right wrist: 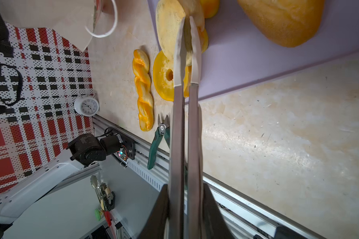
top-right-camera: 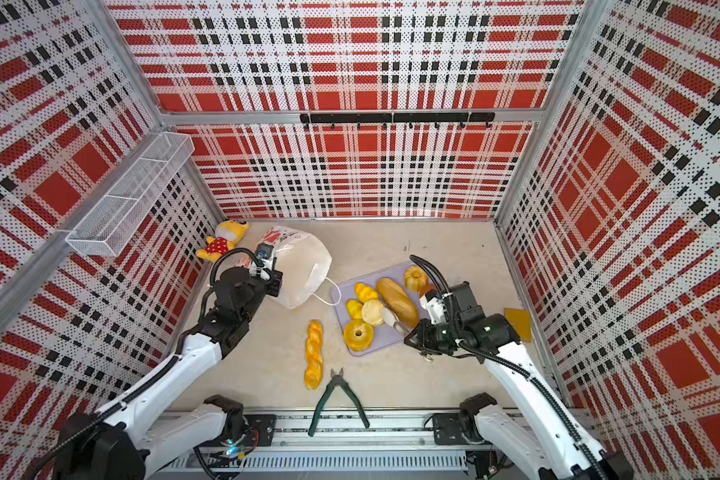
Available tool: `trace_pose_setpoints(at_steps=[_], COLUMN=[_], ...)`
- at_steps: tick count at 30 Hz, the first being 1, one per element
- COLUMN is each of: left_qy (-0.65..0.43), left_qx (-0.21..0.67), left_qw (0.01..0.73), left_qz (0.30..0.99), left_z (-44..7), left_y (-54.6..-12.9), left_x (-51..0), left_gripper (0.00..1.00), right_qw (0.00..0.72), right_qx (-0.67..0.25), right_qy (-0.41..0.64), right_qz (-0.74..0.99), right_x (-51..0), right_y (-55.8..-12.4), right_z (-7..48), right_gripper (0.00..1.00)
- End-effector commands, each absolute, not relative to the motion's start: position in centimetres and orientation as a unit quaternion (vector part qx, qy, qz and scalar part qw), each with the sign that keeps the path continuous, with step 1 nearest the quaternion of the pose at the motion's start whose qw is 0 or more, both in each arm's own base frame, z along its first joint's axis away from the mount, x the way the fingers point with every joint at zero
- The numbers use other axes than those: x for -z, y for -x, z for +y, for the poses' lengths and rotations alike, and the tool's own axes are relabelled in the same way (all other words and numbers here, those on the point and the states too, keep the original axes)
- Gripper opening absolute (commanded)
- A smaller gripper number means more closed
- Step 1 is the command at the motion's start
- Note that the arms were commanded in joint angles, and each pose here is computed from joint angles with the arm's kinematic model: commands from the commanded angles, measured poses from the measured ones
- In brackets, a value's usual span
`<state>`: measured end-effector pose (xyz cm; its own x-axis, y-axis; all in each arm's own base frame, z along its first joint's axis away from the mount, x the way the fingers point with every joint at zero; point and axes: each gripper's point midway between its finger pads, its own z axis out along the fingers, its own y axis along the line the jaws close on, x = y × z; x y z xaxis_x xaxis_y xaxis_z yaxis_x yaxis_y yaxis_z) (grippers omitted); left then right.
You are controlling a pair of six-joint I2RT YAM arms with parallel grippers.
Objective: Take the fake bread out of the paper bag
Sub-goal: 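Carry the round bread with the right tongs onto the lavender tray, then open the right tongs to release the bread and draw back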
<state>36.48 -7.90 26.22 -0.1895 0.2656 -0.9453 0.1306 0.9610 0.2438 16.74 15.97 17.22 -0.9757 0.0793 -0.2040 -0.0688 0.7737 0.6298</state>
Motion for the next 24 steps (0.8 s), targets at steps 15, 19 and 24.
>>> trace_pose_setpoints(at_steps=[15,19,24], left_qy=[0.061,0.083,0.109], left_qx=[0.077,0.097,0.13], left_qw=[0.553,0.527,0.512], left_qz=[0.827,0.84,0.842], left_z=[-5.0,-4.6,-4.4], left_y=[-35.4,-34.9,-34.6], left_x=[-30.9,-30.8,-31.3], left_gripper=[0.0,0.0,0.0], right_qw=[0.163,0.17,0.187], right_qx=[-0.273,-0.247,-0.257], right_qy=[-0.002,0.01,0.018], right_qz=[0.948,0.954,0.948], right_x=[-17.7,-18.8,-20.9], right_y=[-18.4,-18.2,-18.5], right_z=[13.7,12.8,13.1], right_gripper=[0.43,0.44,0.39])
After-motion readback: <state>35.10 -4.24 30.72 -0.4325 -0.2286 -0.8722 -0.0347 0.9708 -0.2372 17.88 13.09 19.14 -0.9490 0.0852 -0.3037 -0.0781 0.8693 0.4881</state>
